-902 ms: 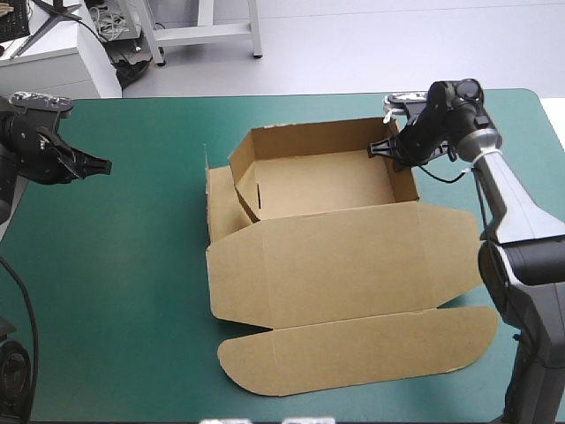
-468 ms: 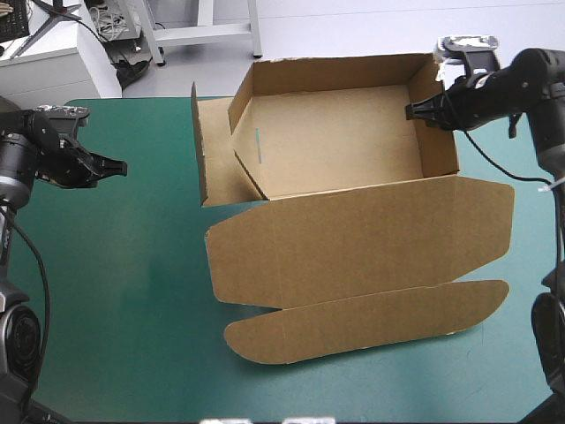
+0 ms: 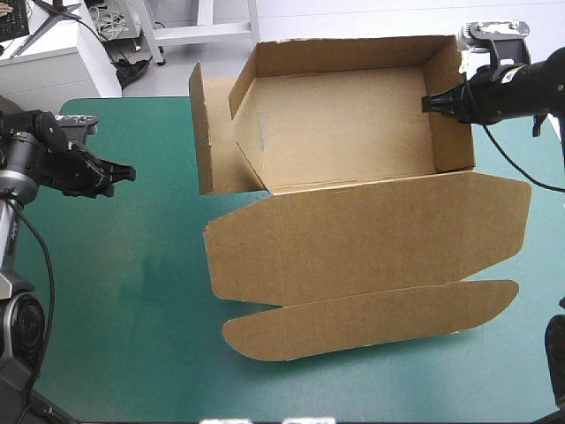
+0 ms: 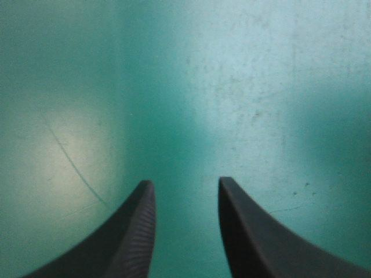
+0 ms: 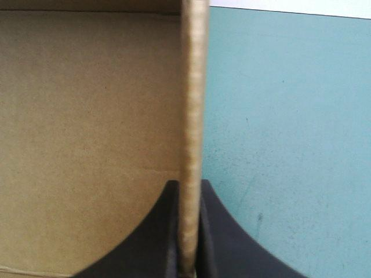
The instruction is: Fold the box
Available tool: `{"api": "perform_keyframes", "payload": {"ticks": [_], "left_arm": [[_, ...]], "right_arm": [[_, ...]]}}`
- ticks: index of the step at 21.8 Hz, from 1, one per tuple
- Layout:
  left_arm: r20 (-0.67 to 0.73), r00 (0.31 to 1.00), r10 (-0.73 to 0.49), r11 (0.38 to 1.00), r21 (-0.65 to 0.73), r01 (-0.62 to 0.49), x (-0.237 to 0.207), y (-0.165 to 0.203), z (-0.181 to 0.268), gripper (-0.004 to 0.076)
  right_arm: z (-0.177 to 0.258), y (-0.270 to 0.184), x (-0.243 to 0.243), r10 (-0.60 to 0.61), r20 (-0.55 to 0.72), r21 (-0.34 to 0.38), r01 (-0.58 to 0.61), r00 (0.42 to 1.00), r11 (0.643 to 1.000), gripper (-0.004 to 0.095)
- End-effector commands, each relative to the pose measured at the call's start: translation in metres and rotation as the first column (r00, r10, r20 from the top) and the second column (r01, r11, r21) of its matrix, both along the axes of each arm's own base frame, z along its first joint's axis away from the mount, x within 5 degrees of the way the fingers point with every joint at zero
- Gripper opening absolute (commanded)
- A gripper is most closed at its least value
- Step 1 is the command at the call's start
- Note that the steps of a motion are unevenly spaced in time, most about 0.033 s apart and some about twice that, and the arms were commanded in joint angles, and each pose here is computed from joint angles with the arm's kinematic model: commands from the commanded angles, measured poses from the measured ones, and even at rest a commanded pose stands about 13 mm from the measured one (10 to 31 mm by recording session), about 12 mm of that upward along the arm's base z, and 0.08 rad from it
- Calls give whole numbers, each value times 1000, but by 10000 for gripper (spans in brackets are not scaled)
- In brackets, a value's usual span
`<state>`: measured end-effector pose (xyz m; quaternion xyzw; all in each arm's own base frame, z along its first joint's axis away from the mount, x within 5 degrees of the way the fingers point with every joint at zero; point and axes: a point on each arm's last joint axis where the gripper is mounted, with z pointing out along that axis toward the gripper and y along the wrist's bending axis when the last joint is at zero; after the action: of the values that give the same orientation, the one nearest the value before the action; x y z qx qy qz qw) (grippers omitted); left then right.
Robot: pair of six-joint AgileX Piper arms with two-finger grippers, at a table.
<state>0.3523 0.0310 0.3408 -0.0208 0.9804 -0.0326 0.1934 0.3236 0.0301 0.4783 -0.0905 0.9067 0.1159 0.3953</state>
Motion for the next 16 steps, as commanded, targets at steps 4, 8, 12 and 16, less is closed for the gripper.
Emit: {"api": "perform_keyframes", "payload": {"ticks": [4,8,12,16], "left_arm": [[134,991,18,985,-170,5,-1,-15,26,540],[228,973,37,915,-399,58,6,-34,38,547],[329,943,-44,804,-549,229,5,-52,52,547],[410,906,-103,671,-644,367,1,-65,66,547]], "right_arm": [[22,1,-20,15,62,49,-18,998,999,-20],[22,1,-20,17,62,53,-21,998,998,-20],[17,2,-14,17,47,53,-20,999,998,-20],[7,5,-2,26,4,99,-26,1000,995,-20]]}}
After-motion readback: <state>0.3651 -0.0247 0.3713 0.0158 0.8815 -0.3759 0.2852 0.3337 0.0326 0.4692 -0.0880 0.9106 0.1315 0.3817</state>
